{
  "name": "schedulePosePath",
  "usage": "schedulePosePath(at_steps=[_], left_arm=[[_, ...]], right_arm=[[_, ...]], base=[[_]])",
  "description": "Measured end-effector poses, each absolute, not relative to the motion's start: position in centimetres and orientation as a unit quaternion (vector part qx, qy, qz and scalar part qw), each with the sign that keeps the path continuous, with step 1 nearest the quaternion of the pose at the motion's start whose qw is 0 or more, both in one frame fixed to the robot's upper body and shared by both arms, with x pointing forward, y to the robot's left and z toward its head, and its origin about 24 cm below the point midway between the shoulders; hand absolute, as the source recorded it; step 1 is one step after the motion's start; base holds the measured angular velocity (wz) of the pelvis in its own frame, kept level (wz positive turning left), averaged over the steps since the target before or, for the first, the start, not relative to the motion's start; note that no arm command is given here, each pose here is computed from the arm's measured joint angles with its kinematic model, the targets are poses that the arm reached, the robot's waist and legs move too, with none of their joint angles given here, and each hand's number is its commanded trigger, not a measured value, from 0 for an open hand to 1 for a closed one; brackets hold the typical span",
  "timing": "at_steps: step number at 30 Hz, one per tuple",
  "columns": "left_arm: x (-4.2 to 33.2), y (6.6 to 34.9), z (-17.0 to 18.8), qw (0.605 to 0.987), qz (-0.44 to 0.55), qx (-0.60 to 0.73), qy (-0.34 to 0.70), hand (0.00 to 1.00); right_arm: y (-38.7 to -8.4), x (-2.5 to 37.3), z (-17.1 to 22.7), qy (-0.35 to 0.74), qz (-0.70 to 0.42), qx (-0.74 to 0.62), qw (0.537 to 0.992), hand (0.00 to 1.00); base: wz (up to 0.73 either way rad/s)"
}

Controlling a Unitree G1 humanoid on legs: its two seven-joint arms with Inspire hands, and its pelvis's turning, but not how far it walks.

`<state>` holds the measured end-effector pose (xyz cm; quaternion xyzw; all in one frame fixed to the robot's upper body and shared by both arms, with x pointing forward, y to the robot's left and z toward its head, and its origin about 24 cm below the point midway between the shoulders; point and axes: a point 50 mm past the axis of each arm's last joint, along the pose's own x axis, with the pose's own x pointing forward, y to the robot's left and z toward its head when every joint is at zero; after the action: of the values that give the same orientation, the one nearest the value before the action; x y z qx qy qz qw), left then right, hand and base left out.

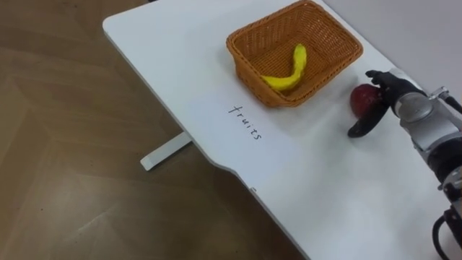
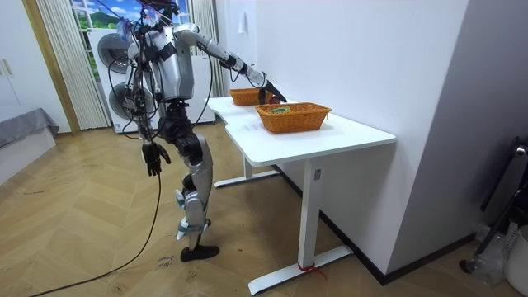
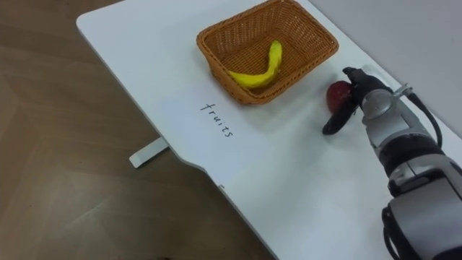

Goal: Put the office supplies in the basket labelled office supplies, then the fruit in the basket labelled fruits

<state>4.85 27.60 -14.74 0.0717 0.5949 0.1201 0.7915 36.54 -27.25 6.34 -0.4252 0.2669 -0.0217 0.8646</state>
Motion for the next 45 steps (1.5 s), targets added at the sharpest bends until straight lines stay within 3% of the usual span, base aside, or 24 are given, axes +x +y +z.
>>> schedulePosePath(at_steps=[12,13,15,45], left_arm=[[5.14,27.88,-14.73,0.786,0.12,0.077,0.602,0.0],[5.13,27.85,-14.75,0.785,0.119,0.078,0.603,0.0],[5.16,27.88,-14.74,0.785,0.12,0.077,0.603,0.0],[5.81,28.16,-14.63,0.788,0.119,0.079,0.599,0.0]], right_arm=[[-27.2,36.43,6.08,0.276,-0.018,-0.415,0.867,0.0],[-27.19,36.44,6.09,0.275,-0.018,-0.415,0.867,0.54],[-27.18,36.44,6.09,0.275,-0.017,-0.416,0.867,1.0],[-27.16,36.49,6.24,0.271,-0.006,-0.432,0.86,1.0]], base=[[0.0],[0.0],[0.0],[0.0]])
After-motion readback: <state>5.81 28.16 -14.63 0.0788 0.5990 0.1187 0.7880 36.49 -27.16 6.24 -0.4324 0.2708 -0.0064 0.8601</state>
